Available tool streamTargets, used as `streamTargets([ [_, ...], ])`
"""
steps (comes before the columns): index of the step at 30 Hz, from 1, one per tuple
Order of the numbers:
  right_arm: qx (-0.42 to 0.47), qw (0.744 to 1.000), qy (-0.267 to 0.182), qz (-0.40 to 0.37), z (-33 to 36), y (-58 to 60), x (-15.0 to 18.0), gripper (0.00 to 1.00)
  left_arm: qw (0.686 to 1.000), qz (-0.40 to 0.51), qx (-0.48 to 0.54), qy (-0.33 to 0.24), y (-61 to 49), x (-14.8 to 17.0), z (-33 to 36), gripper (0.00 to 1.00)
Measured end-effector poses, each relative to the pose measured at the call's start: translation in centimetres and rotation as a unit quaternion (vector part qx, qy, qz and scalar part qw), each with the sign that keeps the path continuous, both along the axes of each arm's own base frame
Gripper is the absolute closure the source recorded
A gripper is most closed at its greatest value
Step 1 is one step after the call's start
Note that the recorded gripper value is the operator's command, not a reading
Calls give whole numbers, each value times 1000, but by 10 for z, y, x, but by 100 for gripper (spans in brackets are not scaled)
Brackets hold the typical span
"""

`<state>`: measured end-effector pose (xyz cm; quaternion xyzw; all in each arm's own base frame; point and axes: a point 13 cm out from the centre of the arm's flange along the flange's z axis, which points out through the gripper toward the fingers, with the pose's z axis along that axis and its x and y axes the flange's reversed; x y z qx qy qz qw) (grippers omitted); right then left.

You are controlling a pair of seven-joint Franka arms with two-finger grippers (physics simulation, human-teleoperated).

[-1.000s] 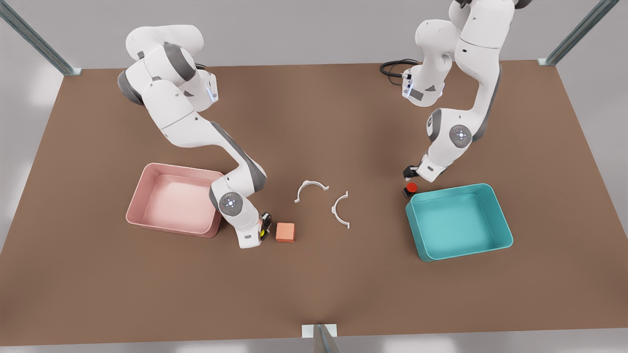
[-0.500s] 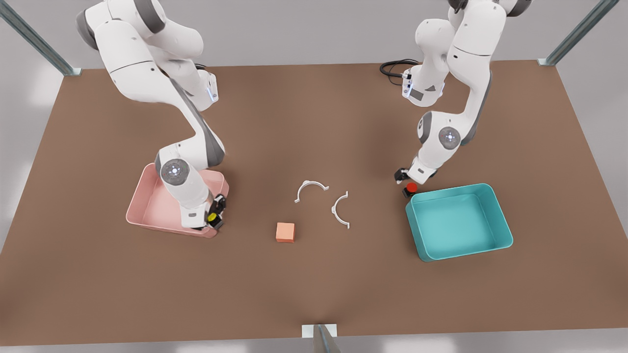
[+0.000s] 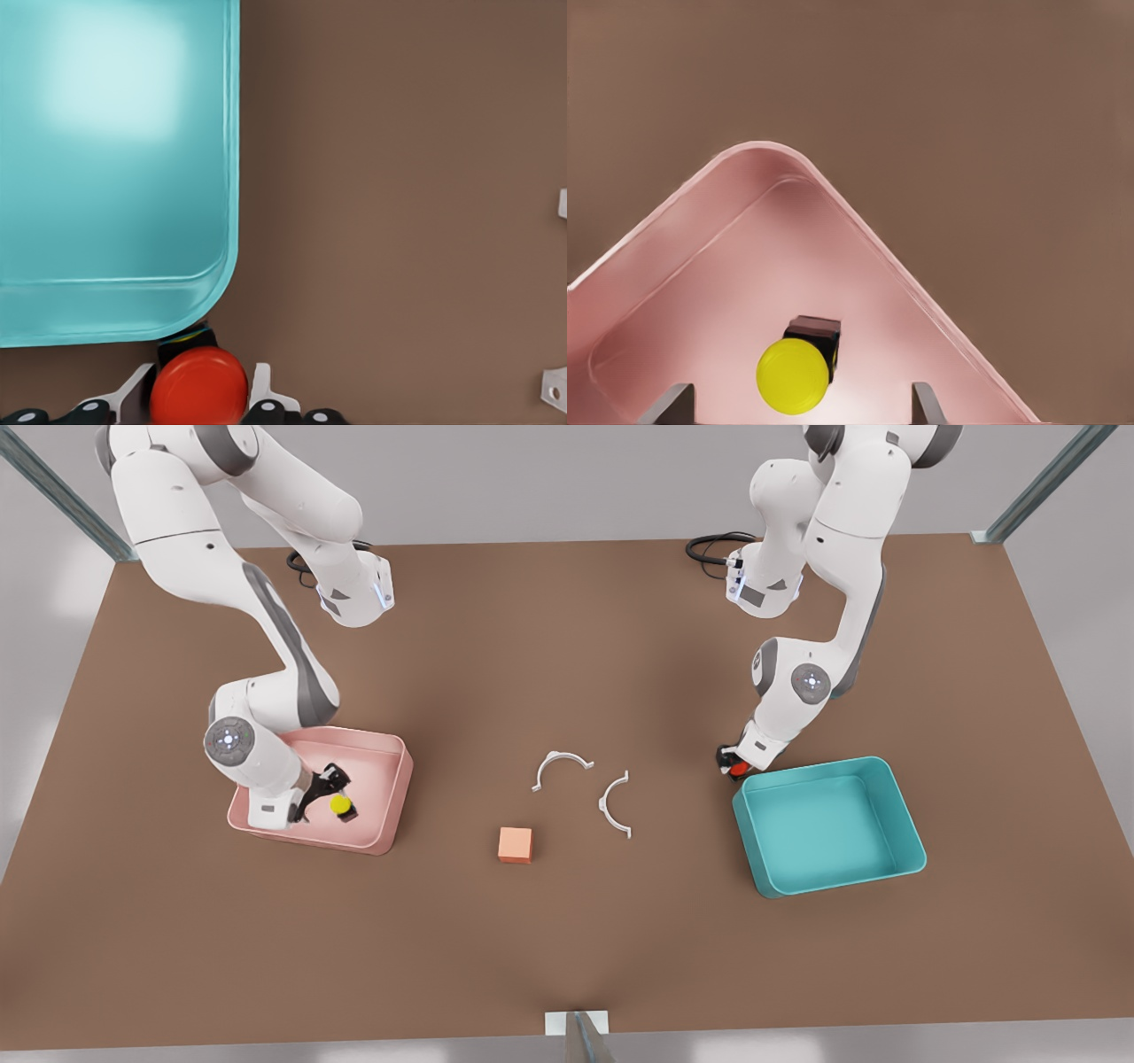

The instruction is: Place the red button in the blue storage box with the left arm, and place the yellow button in the pink storage box with the right arm

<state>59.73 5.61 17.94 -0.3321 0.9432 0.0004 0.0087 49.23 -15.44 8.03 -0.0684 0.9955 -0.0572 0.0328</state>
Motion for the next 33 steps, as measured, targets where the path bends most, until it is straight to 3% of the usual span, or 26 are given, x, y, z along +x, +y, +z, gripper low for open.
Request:
streamTargets([
  [1, 0, 1000, -19, 1, 26, 3, 20, 1, 1000, 0, 0, 1, 0, 0, -1, 49],
  [4, -29, 993, -113, -3, 177, 22, 83, 0, 1000, 2, 0, 0, 0, 0, -1, 50],
  [6, -44, 987, -145, -54, 277, 4, 79, 0, 1000, 3, -1, -4, 0, 3, 3, 50],
  [11, -16, 977, -79, -196, 310, -70, 29, 0, 1000, 7, -6, -18, 1, 7, 32, 53],
  [14, -12, 975, -37, -217, 287, -51, 23, 0, 1000, 9, -6, -10, 6, -6, 45, 53],
  [17, -8, 972, -26, -234, 283, -39, 28, 0, 1000, 8, -11, -22, 5, -4, 73, 54],
  [19, -11, 968, -21, -249, 279, -39, 29, 0, 999, -4, -13, -52, -2, 21, 105, 54],
  [23, -16, 961, -15, -274, 276, -41, 27, 0, 992, -6, -23, -122, -15, 107, 172, 54],
  [25, -17, 958, -14, -285, 275, -41, 26, 0, 991, 8, -21, -134, -4, 147, 173, 54],
  [29, -18, 953, -12, -303, 275, -41, 25, 0, 991, 47, -9, -128, 47, 174, 161, 54],
  [30, -18, 951, -11, -308, 275, -42, 25, 0, 991, 53, -6, -120, 56, 175, 151, 51],
  [32, -18, 948, -10, -316, 274, -43, 24, 0, 993, 55, -2, -102, 62, 171, 128, 0],
  [33, -18, 947, -10, -320, 274, -44, 24, 0, 994, 55, -1, -94, 62, 169, 117, 0],
])
